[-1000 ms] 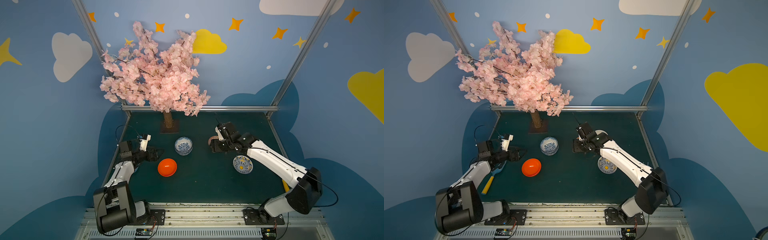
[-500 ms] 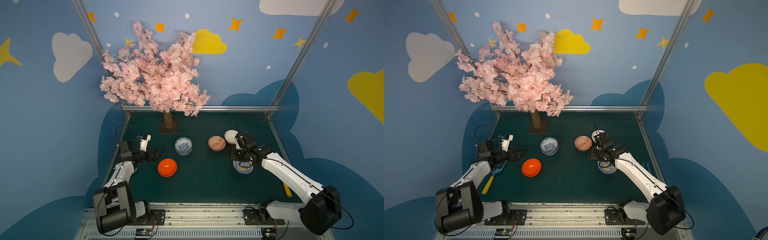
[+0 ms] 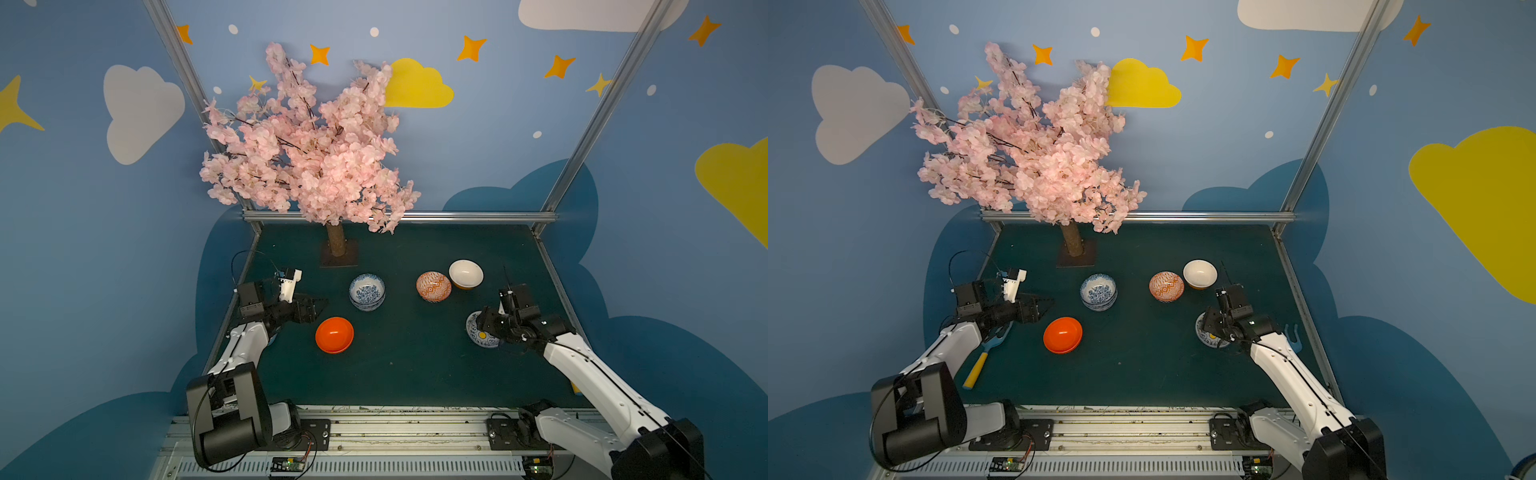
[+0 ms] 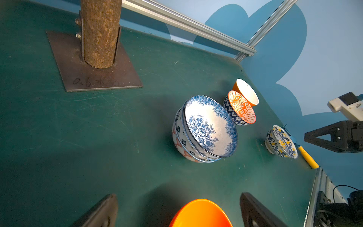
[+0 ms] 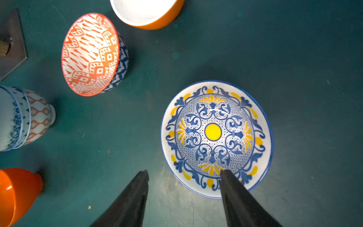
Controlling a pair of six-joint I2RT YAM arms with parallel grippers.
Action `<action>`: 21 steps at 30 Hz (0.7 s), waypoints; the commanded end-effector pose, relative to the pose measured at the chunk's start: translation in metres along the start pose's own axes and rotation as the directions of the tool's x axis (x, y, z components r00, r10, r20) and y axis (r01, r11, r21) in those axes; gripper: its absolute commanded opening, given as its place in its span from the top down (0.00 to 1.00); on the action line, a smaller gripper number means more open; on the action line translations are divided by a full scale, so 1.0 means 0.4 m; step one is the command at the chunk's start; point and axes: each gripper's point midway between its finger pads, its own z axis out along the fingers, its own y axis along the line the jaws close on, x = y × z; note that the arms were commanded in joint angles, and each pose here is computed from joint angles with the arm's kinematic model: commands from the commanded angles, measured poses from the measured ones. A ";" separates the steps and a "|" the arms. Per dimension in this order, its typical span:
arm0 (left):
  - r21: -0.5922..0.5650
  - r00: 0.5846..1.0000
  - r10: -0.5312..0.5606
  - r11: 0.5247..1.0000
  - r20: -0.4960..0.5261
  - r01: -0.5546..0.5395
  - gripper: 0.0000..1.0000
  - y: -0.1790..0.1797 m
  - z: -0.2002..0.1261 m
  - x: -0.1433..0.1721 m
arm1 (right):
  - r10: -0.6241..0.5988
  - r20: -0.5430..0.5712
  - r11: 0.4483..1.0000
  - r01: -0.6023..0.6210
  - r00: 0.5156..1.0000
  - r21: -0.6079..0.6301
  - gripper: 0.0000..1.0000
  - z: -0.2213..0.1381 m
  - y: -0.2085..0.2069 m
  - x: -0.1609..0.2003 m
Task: Stack the bowls
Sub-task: Pick up the bowl from the center of the board.
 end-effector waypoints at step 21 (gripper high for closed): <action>0.005 1.000 0.015 1.000 0.002 -0.015 0.00 -0.007 -0.004 -0.009 | 0.160 0.029 0.978 -0.162 0.987 0.131 0.43 0.023 -0.139 -0.005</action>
